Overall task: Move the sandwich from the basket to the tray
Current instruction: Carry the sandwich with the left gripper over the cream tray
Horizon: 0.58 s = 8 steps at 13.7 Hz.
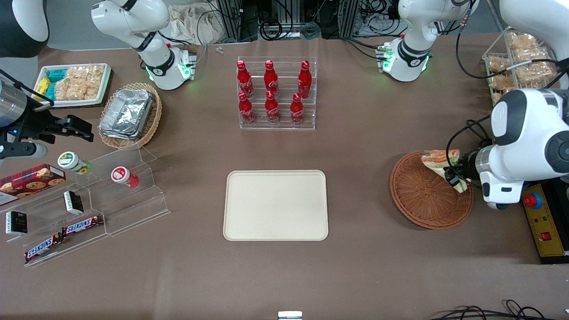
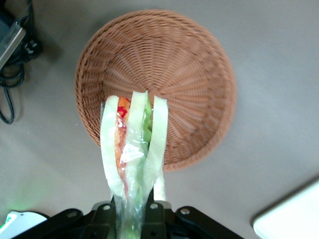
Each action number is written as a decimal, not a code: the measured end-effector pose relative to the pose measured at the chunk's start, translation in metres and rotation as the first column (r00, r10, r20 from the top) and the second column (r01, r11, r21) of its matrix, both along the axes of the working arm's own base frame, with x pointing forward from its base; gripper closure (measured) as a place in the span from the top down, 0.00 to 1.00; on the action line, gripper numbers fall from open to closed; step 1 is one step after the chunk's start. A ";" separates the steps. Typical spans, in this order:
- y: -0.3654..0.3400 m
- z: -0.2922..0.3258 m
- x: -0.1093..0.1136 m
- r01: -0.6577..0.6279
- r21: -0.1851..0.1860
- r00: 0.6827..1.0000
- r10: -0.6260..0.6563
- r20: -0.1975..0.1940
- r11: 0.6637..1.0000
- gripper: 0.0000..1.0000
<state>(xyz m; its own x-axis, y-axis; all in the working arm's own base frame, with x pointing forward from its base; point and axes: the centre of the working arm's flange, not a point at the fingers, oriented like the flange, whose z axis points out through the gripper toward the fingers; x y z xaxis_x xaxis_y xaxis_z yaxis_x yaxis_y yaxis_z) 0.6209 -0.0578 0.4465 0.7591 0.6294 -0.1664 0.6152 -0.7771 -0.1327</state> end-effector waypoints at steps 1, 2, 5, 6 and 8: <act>-0.015 0.015 0.003 0.037 -0.012 0.999 -0.037 0.022 0.999 0.16; -0.033 0.025 0.005 0.077 -0.024 0.996 -0.076 0.043 0.997 0.16; -0.108 0.028 0.006 0.227 -0.005 0.970 -0.226 0.087 0.974 0.16; -0.142 0.020 0.005 0.284 0.006 0.953 -0.283 0.111 0.959 0.16; -0.210 -0.009 0.002 0.399 0.035 0.904 -0.400 0.150 0.916 0.16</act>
<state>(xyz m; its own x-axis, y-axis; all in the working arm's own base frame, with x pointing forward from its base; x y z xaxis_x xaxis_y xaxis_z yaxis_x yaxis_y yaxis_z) 0.6227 -0.2679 0.4380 0.9629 0.2683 -0.0289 0.2660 -0.9617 -0.0664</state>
